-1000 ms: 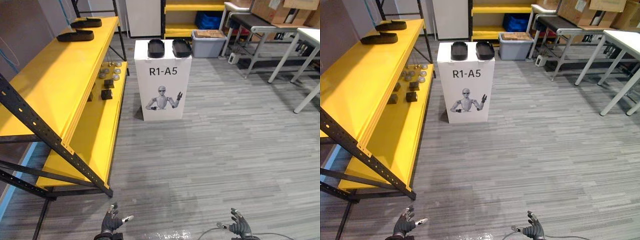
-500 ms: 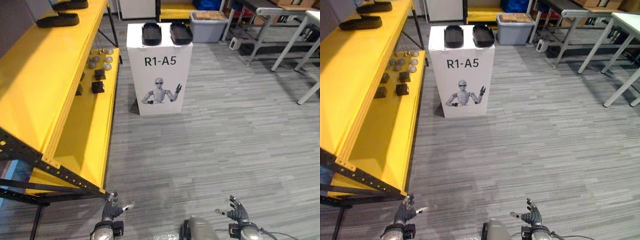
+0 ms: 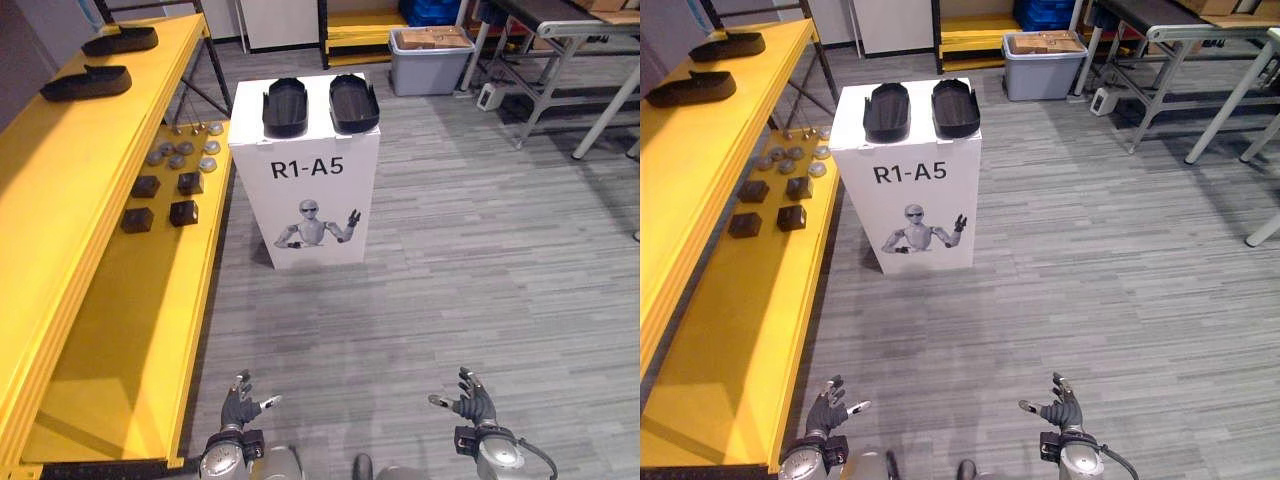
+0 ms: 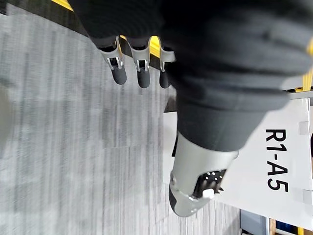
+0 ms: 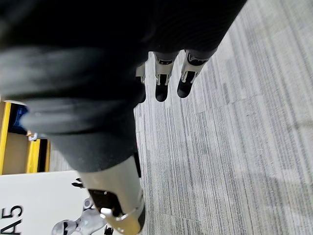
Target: Walk over and take plastic housings, then place them on the shelf
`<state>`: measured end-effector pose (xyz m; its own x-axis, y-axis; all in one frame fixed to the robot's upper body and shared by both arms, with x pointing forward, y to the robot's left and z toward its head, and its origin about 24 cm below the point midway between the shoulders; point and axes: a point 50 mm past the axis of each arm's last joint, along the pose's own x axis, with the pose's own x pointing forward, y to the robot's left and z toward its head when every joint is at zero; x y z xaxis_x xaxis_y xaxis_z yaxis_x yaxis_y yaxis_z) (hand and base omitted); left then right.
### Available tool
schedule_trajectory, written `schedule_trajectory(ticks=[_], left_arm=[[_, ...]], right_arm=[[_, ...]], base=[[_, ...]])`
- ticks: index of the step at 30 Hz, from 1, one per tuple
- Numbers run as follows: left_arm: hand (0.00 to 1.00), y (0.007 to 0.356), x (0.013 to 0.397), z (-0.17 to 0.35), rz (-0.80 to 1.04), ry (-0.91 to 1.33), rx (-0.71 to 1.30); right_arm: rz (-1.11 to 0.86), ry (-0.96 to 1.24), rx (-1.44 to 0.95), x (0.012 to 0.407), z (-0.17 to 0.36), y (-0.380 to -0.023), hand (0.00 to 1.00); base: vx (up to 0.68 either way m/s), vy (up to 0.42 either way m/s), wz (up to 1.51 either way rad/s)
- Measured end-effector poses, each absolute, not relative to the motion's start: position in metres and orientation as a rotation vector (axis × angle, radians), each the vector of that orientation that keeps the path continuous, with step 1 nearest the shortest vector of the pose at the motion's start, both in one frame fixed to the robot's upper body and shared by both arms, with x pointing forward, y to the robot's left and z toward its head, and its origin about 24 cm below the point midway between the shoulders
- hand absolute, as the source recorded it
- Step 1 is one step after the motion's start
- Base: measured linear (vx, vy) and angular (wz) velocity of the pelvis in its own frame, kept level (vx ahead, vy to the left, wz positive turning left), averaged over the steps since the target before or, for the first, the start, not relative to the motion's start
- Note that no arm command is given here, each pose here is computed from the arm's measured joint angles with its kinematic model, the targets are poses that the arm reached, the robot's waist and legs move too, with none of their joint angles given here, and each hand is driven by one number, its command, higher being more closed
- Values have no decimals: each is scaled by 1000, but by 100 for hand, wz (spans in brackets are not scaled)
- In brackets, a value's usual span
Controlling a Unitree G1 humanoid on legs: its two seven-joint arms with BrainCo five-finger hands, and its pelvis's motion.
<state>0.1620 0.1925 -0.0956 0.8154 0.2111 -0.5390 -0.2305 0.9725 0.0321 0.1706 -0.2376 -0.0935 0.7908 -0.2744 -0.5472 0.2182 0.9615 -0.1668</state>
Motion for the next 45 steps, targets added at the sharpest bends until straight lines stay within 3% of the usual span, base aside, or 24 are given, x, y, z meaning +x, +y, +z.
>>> schedule_trajectory(ticks=[7,13,21,30,38,45], left_arm=[[0,190,156,-100,248,596,-51],[0,187,154,-105,193,639,-10],[0,192,162,-107,185,646,15],[0,169,163,-106,171,630,-61],[0,175,160,-108,188,645,-51],[0,196,152,-108,224,654,-6]], right_arm=[[-322,675,-94,158,-104,-248,0],[-269,759,-77,143,-119,-232,0],[-245,812,-89,134,-126,-234,0],[-267,730,-28,141,-117,-225,0],[-336,746,-4,131,-119,-233,0],[-402,441,-90,164,-59,-259,0]], base=[[562,178,-31],[568,147,26],[538,-117,49],[376,-155,18],[179,142,-8],[76,76,-14]])
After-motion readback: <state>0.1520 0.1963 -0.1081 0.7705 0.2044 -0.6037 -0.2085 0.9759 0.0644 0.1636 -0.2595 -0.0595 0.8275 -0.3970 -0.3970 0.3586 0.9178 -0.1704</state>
